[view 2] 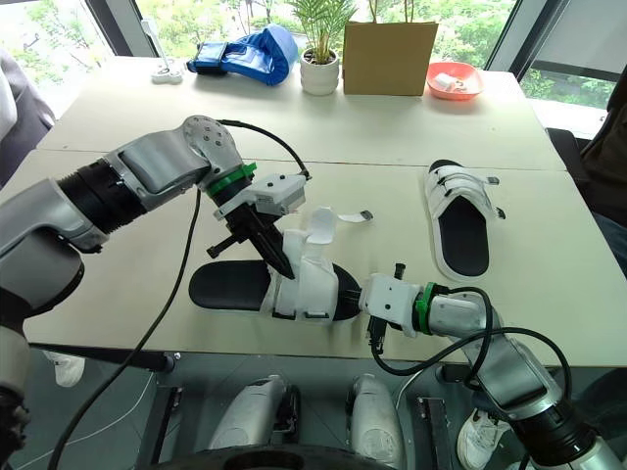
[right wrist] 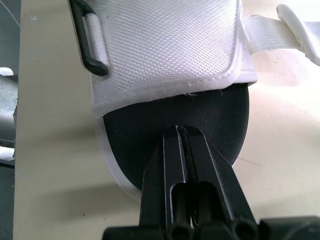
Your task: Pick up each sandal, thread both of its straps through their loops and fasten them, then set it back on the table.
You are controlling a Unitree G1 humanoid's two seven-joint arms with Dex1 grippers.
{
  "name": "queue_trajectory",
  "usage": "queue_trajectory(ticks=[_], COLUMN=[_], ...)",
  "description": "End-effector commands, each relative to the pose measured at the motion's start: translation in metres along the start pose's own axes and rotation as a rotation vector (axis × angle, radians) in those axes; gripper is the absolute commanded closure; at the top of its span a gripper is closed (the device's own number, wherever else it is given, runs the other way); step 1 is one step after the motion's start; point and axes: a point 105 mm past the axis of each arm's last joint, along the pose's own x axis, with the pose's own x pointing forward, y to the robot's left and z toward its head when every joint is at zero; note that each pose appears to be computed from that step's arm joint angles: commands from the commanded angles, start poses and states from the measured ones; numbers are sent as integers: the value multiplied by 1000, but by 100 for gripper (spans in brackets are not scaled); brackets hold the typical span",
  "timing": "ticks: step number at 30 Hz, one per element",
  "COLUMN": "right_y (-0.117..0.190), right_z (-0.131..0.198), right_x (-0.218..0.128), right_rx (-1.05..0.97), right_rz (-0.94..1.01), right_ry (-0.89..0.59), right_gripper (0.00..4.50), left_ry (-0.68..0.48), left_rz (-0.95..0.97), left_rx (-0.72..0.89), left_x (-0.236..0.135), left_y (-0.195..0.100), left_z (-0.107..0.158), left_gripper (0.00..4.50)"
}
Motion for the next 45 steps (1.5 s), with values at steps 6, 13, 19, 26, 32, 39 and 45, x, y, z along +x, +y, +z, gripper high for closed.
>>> queue_trajectory(ticks=[6,13,19,26,32,39,45], right_y=[13,17,20,21,23,23,19], right_z=[-23,-24,-25,-22,-21,-17,-14], right_x=[6,7,7,10,12,13,11], right_rx=[61,60,61,53,46,31,26], right_rz=[45,53,62,86,113,140,147], right_ry=[70,70,70,60,53,46,43], right_gripper=[450,450,450,450,450,450,450], left_ry=[36,61,-14,-272,-255,-319,-356], left_rz=[15,-29,-21,-40,-10,127,169], left_rx=[77,33,-18,-239,-372,-479,-560], left_x=[-3,25,26,-16,-12,32,58], left_y=[-2,-7,-11,-57,-97,-96,-87], left_z=[-2,-32,-26,0,-33,-54,-59], left_gripper=[448,448,394,76,3,3,3])
